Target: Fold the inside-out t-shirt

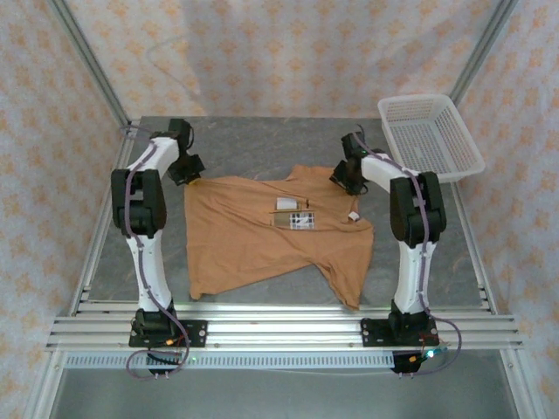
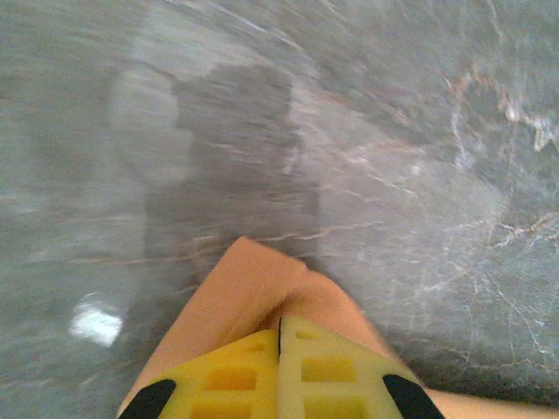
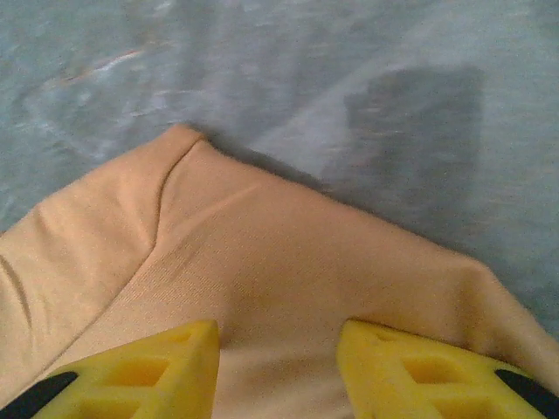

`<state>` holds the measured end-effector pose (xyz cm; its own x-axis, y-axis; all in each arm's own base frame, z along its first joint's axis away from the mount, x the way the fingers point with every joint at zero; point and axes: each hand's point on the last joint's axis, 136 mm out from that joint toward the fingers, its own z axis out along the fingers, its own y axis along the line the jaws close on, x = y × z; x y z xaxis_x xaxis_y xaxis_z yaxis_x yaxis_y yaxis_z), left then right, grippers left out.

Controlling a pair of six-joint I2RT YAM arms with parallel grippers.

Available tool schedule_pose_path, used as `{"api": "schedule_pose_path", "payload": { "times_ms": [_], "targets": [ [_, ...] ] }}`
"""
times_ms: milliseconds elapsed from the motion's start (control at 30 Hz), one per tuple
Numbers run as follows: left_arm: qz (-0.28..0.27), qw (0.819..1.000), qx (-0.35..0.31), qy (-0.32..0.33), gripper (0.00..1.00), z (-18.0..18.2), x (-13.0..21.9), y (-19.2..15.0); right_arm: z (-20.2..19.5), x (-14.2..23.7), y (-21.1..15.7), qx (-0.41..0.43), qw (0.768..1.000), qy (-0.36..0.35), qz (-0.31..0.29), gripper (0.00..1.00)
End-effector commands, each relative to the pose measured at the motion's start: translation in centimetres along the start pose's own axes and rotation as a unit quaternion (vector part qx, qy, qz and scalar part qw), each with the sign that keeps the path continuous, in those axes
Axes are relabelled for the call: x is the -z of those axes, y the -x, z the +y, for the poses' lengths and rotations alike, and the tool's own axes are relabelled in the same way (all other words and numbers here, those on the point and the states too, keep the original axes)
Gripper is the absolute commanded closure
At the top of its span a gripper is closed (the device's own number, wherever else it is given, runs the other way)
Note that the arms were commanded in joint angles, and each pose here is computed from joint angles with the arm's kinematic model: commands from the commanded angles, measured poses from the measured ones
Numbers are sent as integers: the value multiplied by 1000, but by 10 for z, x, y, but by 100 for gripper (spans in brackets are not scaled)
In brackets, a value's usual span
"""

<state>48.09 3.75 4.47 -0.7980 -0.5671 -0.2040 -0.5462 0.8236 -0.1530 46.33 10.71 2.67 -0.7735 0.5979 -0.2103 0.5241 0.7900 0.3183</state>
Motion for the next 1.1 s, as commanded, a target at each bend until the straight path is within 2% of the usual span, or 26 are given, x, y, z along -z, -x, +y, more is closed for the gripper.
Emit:
{"api": "schedule_pose_path", "payload": {
  "times_ms": [0, 133, 300, 433, 500, 667, 867, 1067],
  "targets": [
    [-77, 996, 37, -19, 100, 8, 49, 30, -73, 2, -24, -30, 994, -109, 14, 56],
    [-68, 996, 39, -33, 100, 6, 47, 24, -73, 19, -34, -24, 995, -96, 13, 56],
    [-39, 997, 28, -53, 100, -10, 28, 11, -11, 51, -14, 27, 1000, -12, 6, 56],
    [-25, 998, 17, -53, 100, -16, 21, 4, 28, 63, 12, 84, 996, 13, -21, 54],
    [-20, 998, 13, -50, 100, -16, 17, 1, 36, 53, 24, 110, 994, -3, -27, 54],
    [-11, 999, 12, -52, 100, -16, 9, -6, 52, 17, 34, 159, 987, -34, 5, 52],
    [-8, 998, 8, -54, 100, -19, 8, -9, 76, -8, 12, 237, 969, -68, 32, 49],
    [-6, 998, 6, -57, 100, -21, 9, -11, 73, -24, -8, 261, 960, -93, 38, 51]
  ]
}}
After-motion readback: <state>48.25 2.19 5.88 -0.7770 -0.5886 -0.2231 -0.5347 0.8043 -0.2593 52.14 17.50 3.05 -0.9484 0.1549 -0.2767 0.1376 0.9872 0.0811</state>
